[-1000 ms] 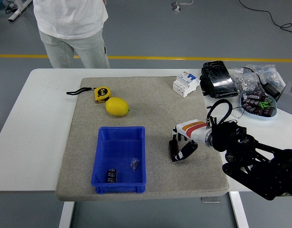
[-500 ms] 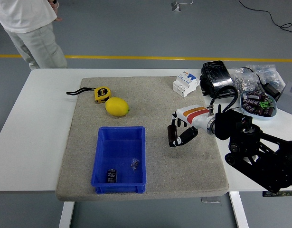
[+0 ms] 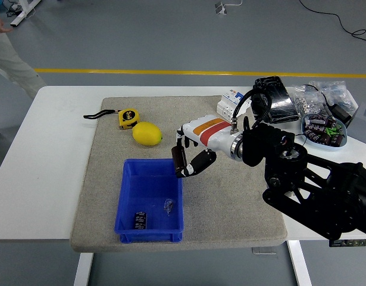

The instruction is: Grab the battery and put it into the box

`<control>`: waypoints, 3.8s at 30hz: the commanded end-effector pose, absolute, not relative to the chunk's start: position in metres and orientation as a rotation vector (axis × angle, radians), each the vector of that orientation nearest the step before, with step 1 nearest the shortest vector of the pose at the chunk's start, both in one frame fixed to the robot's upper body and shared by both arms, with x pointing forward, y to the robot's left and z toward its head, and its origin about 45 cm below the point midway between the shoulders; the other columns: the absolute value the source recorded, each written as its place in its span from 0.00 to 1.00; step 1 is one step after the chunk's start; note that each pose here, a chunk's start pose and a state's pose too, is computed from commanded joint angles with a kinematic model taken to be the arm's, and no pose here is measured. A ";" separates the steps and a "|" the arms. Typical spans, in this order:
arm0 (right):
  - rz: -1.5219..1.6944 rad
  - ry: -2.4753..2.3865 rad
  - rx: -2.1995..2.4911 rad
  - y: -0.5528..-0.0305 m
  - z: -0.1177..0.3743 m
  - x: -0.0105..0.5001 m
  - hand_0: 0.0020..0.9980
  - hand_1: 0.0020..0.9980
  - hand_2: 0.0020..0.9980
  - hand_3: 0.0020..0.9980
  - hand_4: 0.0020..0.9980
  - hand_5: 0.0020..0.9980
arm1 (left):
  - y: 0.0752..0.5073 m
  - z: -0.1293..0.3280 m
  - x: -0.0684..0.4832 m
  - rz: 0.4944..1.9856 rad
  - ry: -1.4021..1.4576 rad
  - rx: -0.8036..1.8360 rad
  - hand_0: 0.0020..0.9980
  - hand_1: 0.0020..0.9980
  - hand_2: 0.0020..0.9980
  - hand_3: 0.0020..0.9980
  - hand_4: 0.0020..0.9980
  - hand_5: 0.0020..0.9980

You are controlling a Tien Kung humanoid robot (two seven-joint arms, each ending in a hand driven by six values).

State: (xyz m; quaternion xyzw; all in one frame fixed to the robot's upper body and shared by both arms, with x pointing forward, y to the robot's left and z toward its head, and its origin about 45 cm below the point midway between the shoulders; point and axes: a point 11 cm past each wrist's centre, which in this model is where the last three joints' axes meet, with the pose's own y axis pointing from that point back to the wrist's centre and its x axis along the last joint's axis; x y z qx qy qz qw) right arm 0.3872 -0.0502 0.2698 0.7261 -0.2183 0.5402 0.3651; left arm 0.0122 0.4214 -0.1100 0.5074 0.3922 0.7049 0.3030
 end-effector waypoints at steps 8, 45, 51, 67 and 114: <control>1.430 -0.456 1.852 -0.025 0.264 0.378 0.52 0.53 0.69 0.79 1.00 0.48 | 0.424 -0.108 0.016 1.869 1.018 1.353 0.73 0.65 0.72 0.73 0.79 0.66; 1.003 -1.149 2.443 -0.127 0.311 0.411 0.85 0.85 0.89 0.91 1.00 0.77 | 0.419 -0.110 0.018 1.881 1.029 1.337 0.73 0.63 0.71 0.70 0.79 0.65; 0.767 -1.509 2.621 -0.178 0.331 0.414 0.88 0.86 0.89 0.91 1.00 0.82 | 0.414 -0.111 0.020 1.873 1.034 1.326 0.73 0.64 0.71 0.70 0.78 0.65; -0.102 -2.460 2.653 -0.337 0.340 0.415 0.93 0.87 0.89 0.92 1.00 0.96 | 0.403 -0.114 0.029 1.858 1.042 1.289 0.72 0.67 0.73 0.70 0.78 0.65; -0.318 -2.261 2.341 -0.271 0.155 0.341 0.98 0.89 0.89 0.93 1.00 1.00 | 0.397 -0.114 0.048 1.838 1.013 1.262 0.71 0.68 0.74 0.70 0.77 0.65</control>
